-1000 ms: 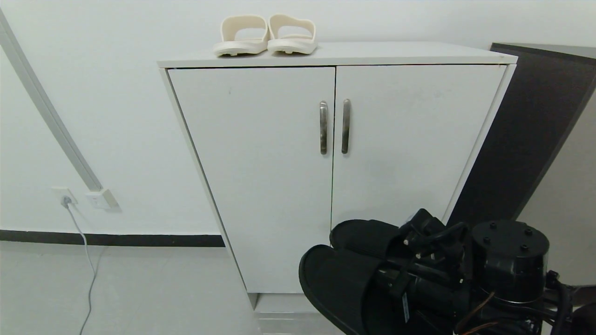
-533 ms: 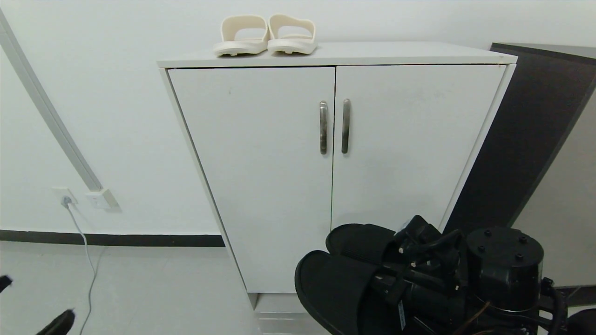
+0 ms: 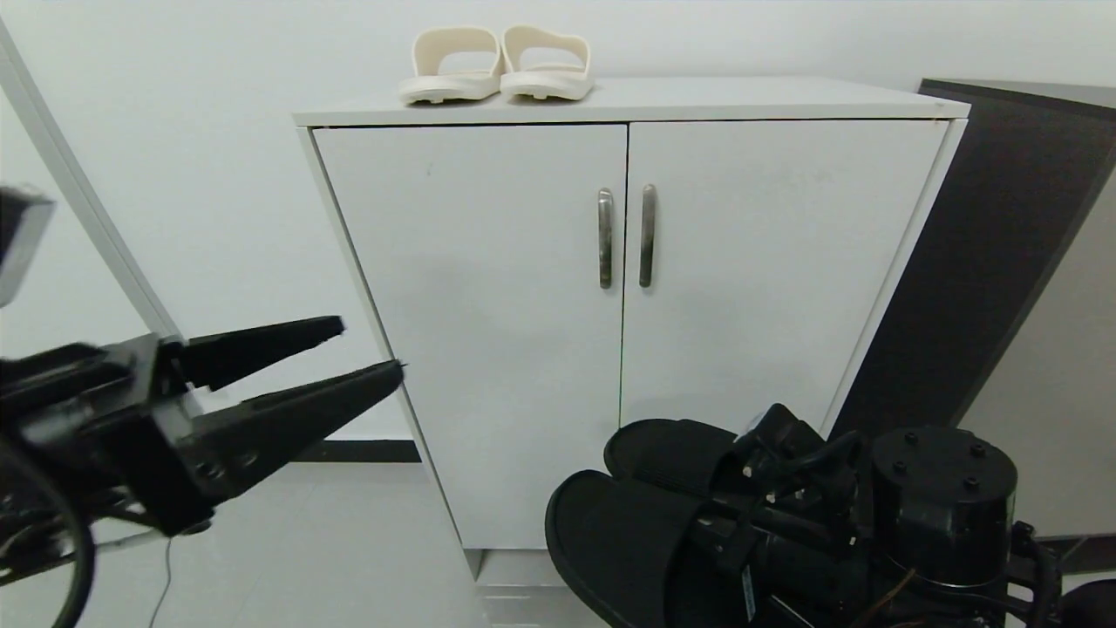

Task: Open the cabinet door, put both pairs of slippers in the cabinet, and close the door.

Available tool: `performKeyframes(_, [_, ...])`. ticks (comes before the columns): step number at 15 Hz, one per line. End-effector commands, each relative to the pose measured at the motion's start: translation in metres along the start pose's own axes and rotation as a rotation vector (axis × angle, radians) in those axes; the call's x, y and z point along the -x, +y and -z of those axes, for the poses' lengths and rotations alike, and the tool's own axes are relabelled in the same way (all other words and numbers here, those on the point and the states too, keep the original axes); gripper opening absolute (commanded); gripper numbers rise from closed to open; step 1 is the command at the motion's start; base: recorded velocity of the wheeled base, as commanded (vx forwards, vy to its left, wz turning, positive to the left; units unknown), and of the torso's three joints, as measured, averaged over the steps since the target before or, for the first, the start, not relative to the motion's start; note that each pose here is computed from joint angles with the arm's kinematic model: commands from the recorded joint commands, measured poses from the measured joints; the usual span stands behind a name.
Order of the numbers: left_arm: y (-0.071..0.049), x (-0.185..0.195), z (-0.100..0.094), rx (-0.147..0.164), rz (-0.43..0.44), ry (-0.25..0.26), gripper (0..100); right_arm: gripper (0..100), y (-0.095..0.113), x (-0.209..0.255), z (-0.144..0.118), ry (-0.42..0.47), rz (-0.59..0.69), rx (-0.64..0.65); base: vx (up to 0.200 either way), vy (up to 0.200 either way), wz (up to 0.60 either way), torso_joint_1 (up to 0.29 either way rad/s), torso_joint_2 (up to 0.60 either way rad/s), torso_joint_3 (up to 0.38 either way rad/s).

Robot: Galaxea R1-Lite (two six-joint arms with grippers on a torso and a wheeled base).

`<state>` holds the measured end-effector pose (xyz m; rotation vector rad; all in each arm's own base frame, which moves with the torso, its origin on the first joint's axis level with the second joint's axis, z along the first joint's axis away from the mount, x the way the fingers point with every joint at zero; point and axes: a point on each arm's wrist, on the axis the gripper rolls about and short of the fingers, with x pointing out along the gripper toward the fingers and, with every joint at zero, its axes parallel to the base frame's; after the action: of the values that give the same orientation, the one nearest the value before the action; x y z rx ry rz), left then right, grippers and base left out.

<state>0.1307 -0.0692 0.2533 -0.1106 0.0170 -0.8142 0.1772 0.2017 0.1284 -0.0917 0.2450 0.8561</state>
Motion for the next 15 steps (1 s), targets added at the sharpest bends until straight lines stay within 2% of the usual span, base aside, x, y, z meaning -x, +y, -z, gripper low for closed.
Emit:
performKeyframes(1, [-0.007,-0.056,-0.004,0.032,0.130,0.062,100,0,0.000,-0.001,0.001,0.003,-0.001,0.000,0.000,0.000,0.00,0.000,0.00,0.000])
performKeyframes(5, [-0.010,-0.108,-0.009,0.041,0.190,0.084,100,0,0.000,-0.002,0.002,0.009,-0.001,-0.001,0.000,0.000,0.00,0.000,0.00,0.000])
performKeyframes(7, [-0.014,-0.128,-0.011,0.067,0.220,0.088,100,0,0.000,0.000,0.001,0.003,0.001,0.000,0.000,0.000,0.00,0.000,0.00,0.000])
performKeyframes(10, [-0.009,-0.163,-0.009,0.102,0.248,0.101,100,0,0.000,0.000,0.002,0.009,-0.002,0.000,0.000,0.000,0.00,0.000,0.00,0.000])
performKeyframes(11, [-0.008,-0.168,-0.009,0.103,0.259,0.102,100,0,0.000,0.001,0.003,0.011,-0.002,0.000,0.000,0.000,0.00,0.000,0.00,0.000])
performKeyframes(12, [-0.006,-0.183,-0.010,0.115,0.277,0.100,100,0,0.000,0.001,0.004,0.014,-0.002,-0.002,0.000,0.000,0.00,0.000,0.00,0.000])
performKeyframes(13, [-0.005,-0.193,-0.013,0.141,0.288,0.090,100,0,0.000,0.001,0.004,0.017,-0.002,0.000,0.000,0.000,0.00,0.000,0.00,0.000])
performKeyframes(15, [-0.003,-0.209,-0.016,0.155,0.322,0.081,100,0,0.000,-0.001,0.006,0.026,-0.002,0.000,0.000,0.000,0.00,0.000,0.00,0.000])
